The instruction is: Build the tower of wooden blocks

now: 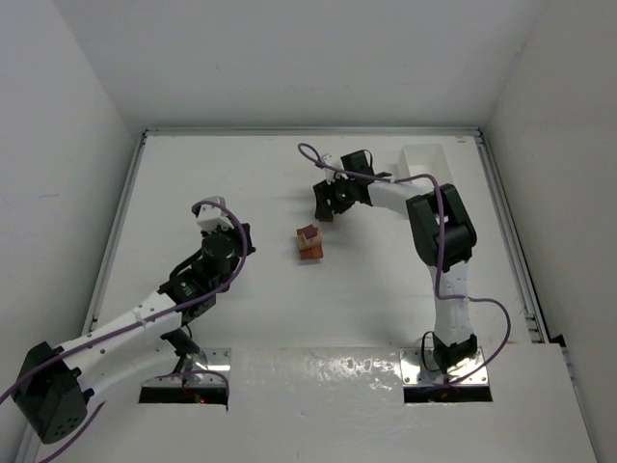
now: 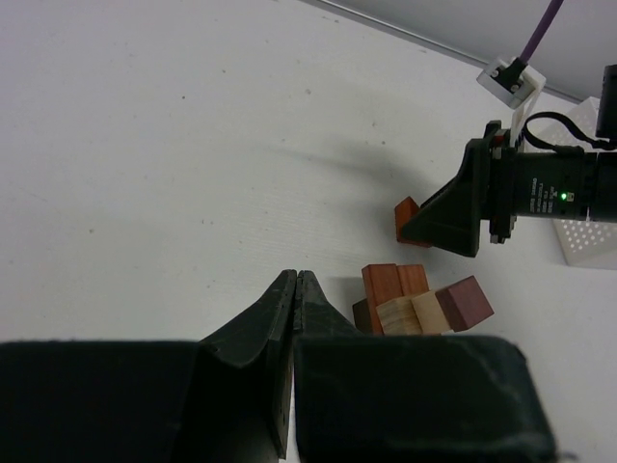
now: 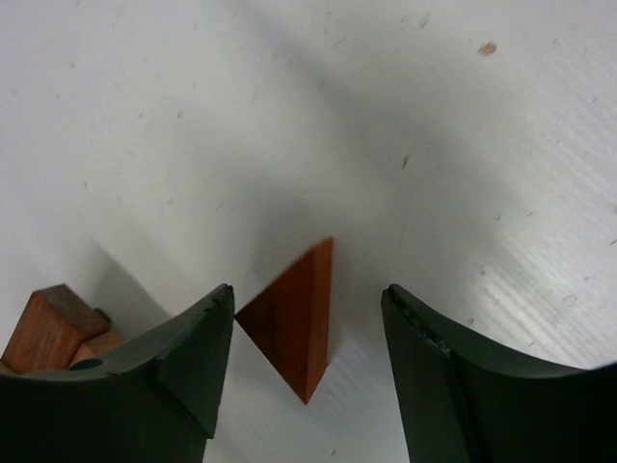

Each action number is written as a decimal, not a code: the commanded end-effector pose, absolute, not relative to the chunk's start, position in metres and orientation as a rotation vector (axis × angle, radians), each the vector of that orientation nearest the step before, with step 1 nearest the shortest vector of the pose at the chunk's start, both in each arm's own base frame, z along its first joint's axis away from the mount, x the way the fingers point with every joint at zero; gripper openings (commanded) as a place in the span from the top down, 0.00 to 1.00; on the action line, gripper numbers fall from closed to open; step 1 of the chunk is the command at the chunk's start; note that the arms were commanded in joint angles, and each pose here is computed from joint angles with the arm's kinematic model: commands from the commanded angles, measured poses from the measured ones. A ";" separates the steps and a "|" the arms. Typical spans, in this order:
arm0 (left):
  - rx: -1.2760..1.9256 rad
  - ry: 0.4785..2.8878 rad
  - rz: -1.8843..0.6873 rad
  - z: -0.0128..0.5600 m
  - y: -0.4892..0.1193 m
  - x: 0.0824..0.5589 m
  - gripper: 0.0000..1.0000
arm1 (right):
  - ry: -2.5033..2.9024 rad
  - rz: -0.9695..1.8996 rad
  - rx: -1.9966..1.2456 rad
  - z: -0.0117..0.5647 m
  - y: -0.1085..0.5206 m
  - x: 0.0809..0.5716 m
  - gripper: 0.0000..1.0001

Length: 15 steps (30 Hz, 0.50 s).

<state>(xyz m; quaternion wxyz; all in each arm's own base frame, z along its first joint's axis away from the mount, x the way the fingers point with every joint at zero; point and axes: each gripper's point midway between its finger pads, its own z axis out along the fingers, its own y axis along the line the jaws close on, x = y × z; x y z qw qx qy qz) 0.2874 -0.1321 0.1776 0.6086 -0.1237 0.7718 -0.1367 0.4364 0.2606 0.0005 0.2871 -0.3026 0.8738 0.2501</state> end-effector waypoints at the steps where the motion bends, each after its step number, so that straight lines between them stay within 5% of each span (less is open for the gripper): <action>1: -0.306 1.729 -0.359 0.203 -0.137 0.290 1.00 | 2.332 0.602 -0.766 -0.003 0.260 0.455 0.40; 10: -0.291 1.713 -0.402 0.216 -0.147 0.294 1.00 | 2.362 0.388 -0.696 -0.003 0.228 0.458 0.75; 15: -0.271 1.674 -0.493 0.242 -0.158 0.293 1.00 | 2.320 0.429 -0.494 0.028 0.210 0.455 0.84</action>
